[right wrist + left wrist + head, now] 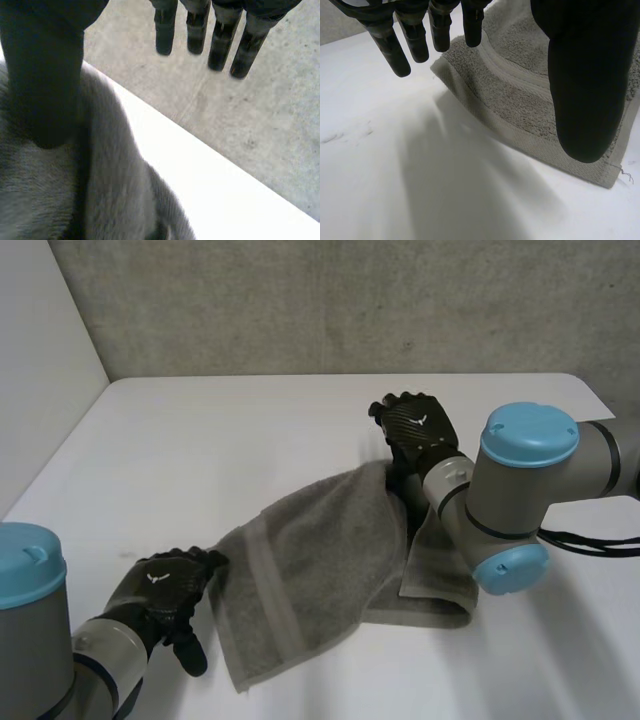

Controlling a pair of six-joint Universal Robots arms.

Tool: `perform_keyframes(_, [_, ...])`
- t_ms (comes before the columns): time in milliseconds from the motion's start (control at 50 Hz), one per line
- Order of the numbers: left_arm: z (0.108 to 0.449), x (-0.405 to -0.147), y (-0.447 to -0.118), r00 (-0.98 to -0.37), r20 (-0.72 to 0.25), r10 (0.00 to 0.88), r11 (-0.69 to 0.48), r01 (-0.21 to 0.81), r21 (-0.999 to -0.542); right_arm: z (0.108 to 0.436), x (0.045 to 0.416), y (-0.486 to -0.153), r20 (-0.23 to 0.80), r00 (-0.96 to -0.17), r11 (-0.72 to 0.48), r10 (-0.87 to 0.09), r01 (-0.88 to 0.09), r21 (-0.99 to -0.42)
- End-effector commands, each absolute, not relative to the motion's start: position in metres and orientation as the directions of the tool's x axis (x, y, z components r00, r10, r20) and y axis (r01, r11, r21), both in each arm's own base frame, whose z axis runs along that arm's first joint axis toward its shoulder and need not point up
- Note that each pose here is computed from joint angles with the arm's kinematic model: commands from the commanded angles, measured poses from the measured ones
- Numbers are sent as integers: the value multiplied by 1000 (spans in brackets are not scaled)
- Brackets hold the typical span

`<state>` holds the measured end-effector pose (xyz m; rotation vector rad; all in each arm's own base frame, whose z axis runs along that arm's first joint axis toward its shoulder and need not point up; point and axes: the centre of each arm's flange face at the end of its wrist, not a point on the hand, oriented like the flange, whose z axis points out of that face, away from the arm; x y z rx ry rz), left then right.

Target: Fold the towel.

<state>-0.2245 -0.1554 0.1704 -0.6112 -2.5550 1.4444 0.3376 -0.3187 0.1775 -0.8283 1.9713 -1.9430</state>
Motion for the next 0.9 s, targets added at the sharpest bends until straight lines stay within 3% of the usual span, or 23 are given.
perform_keyframes(20, [170,-238,-154,-887,-71,456,423,287,-860,194,323,-294,212,-790,13,-575,-268,-963])
perform_keyframes(140, [165,-259,-148,-852,-72,519,375,303,-876,197,284,-283,237,-805,101,-544,-343,-934])
perform_keyframes(300, [144,-280,-139,-803,-82,590,380,366,-849,177,250,-263,291,-762,147,-578,-448,-882])
perform_keyframes(560, [128,-291,-150,-802,-87,591,353,354,-866,157,231,-248,250,-761,195,-598,-441,-876])
perform_keyframes(900, [121,-289,-148,-801,-93,592,376,376,-847,154,228,-249,252,-766,195,-592,-439,-877])
